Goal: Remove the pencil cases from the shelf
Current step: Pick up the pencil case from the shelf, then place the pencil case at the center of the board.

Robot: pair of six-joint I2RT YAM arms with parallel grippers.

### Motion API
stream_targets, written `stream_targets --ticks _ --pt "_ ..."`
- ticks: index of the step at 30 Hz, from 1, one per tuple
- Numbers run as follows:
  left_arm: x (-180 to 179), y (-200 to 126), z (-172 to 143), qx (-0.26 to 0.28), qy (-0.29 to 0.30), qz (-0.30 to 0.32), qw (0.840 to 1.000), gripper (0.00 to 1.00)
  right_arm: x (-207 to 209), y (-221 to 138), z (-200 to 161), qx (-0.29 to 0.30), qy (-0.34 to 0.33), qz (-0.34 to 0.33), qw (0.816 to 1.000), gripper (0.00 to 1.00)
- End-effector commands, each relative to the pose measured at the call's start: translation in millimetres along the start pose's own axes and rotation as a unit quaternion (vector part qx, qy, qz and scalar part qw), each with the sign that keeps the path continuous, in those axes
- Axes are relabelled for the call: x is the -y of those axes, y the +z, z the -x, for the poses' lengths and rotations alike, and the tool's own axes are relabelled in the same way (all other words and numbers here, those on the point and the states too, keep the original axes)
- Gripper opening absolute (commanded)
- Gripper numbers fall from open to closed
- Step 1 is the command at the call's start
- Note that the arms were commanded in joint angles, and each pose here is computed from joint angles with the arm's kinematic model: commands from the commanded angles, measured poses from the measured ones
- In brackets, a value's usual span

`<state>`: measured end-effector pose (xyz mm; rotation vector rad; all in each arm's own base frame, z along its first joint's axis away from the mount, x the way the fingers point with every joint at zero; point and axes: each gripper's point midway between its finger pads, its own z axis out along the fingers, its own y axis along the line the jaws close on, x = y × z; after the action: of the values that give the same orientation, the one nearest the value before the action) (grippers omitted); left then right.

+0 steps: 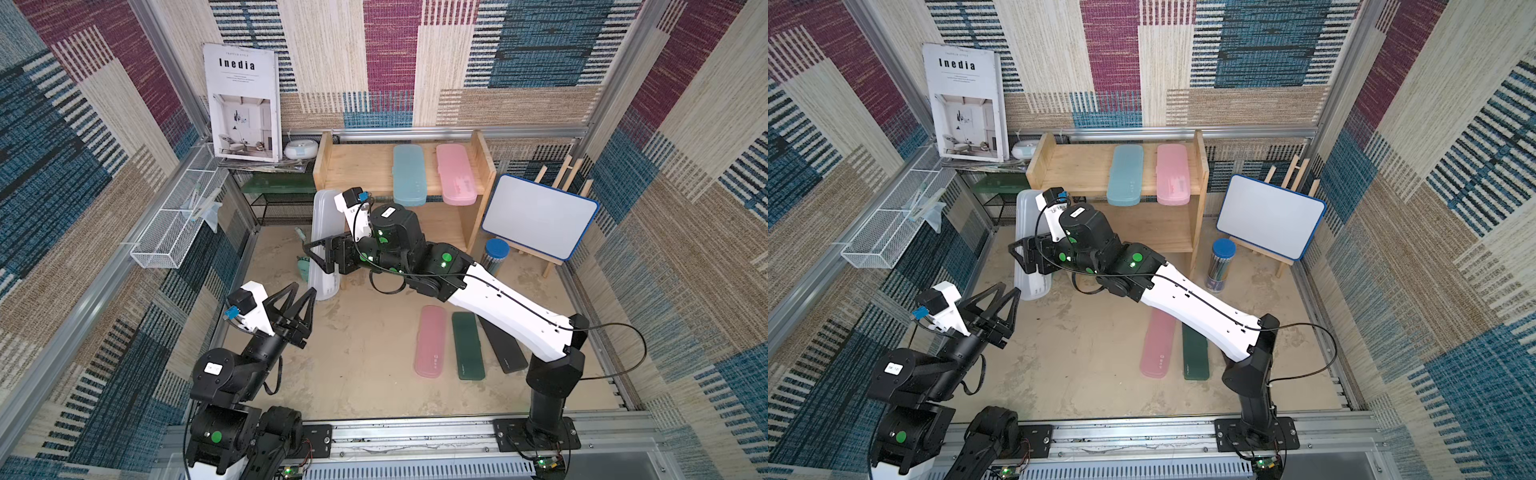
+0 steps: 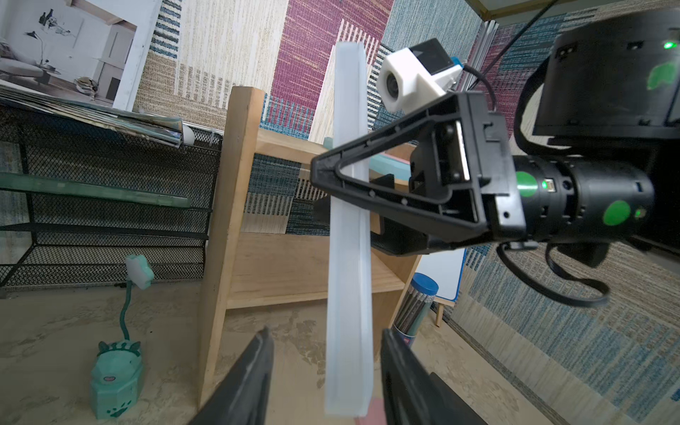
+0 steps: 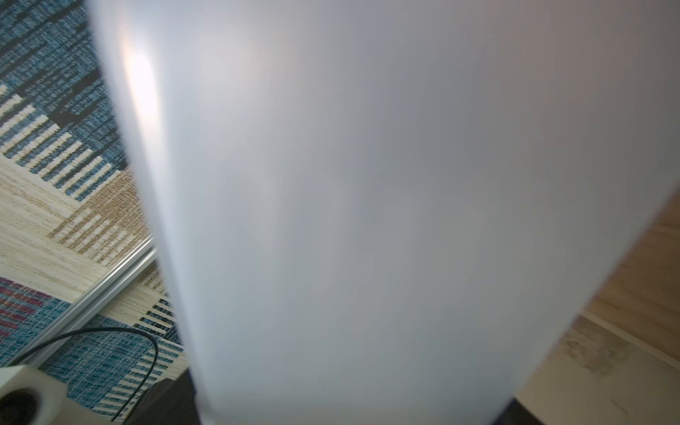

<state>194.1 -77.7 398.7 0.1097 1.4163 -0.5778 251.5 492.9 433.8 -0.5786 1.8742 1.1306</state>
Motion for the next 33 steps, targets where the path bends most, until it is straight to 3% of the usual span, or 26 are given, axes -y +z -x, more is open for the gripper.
stream_targets --ticks 1,5,8,12,15,18,27,33 --pt "-32 -3 4 0.012 -0.016 0.095 0.995 0.58 14 -12 -16 -0.013 -0.013 -0.031 0.999 0.79" --pt "-46 -3 -1 -0.001 -0.025 0.133 0.991 0.63 52 -34 -70 -0.063 0.011 -0.093 0.994 0.8" --pt "-48 2 -9 -0.011 -0.044 0.133 0.99 0.64 92 -56 -137 -0.115 0.064 -0.14 0.981 0.81" --pt "-53 11 -25 -0.024 -0.067 0.131 0.989 0.65 133 -85 -215 -0.169 0.173 -0.193 0.951 0.81" --pt "-53 21 -35 -0.039 -0.083 0.123 0.988 0.66 161 -91 -255 -0.205 0.218 -0.235 0.925 0.83" --pt "-53 28 -41 -0.054 -0.093 0.12 0.987 0.67 188 -86 -282 -0.235 0.23 -0.272 0.904 0.83" --pt "-59 29 -45 -0.068 -0.094 0.137 0.984 0.68 234 -47 -317 -0.319 0.21 -0.318 0.867 0.84" --pt "-61 28 -50 -0.076 -0.09 0.143 0.983 0.69 253 -55 -349 -0.351 0.217 -0.355 0.839 0.84"
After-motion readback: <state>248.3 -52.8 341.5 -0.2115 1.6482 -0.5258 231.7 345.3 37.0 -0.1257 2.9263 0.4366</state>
